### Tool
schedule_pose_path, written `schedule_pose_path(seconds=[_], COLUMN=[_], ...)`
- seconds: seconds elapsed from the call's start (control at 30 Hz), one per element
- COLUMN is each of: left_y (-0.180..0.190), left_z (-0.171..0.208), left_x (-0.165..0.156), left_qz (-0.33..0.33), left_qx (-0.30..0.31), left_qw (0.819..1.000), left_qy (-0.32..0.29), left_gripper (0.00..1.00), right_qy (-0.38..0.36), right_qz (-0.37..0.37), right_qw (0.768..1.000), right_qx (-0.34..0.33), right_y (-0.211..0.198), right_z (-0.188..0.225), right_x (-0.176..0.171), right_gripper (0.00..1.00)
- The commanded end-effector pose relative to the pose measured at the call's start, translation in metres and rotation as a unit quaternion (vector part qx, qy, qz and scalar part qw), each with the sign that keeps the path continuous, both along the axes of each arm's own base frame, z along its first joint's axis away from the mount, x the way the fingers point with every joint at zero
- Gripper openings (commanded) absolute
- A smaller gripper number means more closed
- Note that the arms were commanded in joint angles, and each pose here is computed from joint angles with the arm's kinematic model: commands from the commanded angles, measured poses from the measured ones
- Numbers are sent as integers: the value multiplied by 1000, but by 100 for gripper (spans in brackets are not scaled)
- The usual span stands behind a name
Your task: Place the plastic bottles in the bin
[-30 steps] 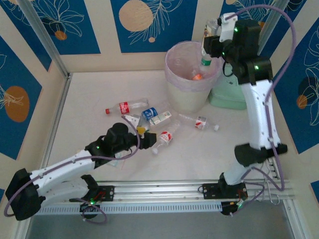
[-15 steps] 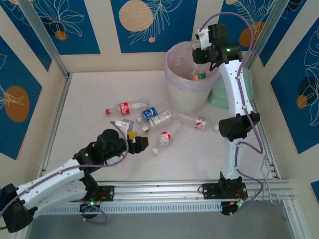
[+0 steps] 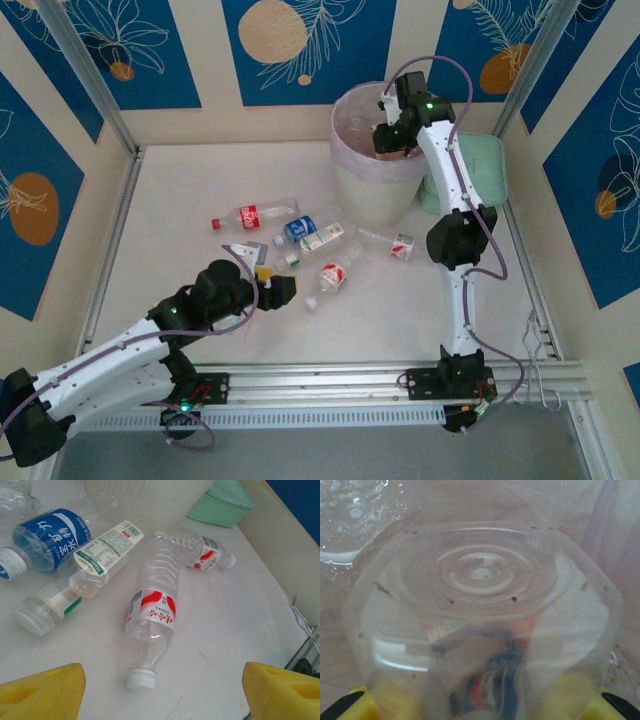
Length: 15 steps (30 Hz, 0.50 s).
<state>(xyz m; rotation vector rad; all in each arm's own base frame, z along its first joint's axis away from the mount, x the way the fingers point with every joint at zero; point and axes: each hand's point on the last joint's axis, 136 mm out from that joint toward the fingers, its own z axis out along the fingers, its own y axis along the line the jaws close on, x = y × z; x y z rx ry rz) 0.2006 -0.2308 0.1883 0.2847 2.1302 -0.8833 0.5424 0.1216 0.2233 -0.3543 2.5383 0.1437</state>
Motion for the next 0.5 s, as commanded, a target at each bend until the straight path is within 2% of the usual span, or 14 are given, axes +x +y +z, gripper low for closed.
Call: schedule_pose_path(seconds=[0.0, 0.27, 0.47], left_y=[4, 6, 9], left_z=[-1, -5, -9], left_x=[3, 3, 2], left_qz=[13, 13, 12], left_qx=[7, 17, 32], left_qw=[1000, 1000, 999], left_qy=[4, 3, 6], left_gripper=[82, 83, 89], right_qy=[45, 78, 45], right_qz=[-10, -12, 1], right_qw=[999, 996, 997], right_qx=[23, 42, 62], right_y=[15, 24, 28], right_z=[-49, -80, -42], right_x=[6, -1, -3], right_gripper=[33, 53, 69])
